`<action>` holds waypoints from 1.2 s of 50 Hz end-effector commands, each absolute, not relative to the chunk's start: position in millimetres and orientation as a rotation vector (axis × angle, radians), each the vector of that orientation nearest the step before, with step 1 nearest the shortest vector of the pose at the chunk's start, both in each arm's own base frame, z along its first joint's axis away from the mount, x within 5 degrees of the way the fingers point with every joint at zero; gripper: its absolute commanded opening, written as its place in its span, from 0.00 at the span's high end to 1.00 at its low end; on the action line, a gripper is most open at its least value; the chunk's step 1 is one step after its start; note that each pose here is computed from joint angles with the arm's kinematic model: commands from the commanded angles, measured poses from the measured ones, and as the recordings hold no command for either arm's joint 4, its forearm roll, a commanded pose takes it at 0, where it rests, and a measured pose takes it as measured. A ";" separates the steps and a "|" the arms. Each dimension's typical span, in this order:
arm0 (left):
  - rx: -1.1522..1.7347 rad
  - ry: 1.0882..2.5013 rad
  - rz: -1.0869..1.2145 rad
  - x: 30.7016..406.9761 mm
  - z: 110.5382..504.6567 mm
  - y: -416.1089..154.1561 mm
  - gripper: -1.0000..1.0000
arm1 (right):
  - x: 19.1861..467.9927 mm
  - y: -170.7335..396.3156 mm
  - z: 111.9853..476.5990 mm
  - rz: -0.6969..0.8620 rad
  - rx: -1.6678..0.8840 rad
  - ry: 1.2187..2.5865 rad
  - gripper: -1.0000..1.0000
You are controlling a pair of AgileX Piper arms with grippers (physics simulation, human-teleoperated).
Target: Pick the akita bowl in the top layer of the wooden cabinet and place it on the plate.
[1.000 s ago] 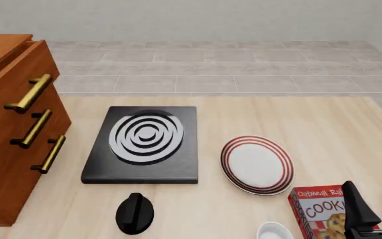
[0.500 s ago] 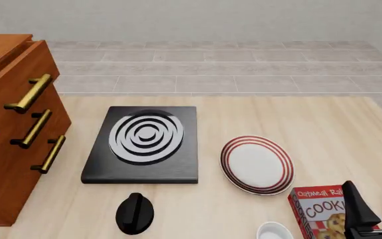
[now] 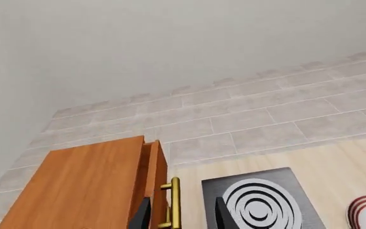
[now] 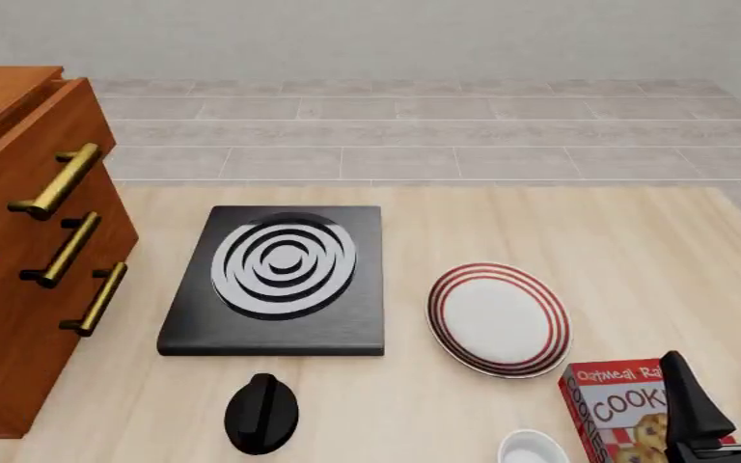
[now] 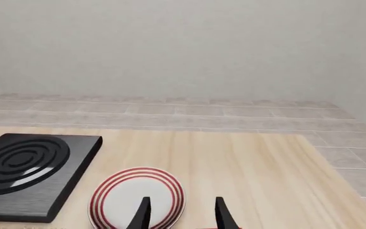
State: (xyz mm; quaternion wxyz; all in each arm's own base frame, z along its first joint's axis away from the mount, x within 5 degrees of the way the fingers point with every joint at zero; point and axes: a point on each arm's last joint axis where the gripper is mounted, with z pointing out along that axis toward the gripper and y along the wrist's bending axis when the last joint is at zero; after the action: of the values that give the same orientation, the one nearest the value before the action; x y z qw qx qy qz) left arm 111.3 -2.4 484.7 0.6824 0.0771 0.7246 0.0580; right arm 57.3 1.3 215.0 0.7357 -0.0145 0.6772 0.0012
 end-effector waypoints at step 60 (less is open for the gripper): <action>-0.022 2.066 0.231 167.2 405.5 33.5 0.00 | 57.2 1.0 215.2 -0.013 -0.037 1.482 0.00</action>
State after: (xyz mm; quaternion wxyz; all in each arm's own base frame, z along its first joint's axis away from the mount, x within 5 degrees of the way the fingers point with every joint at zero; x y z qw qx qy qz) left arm 164.2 29.8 420.5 0.5221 0.0015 0.8475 0.0957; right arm 57.0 1.0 215.0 0.7374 -0.0170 0.6752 -0.0056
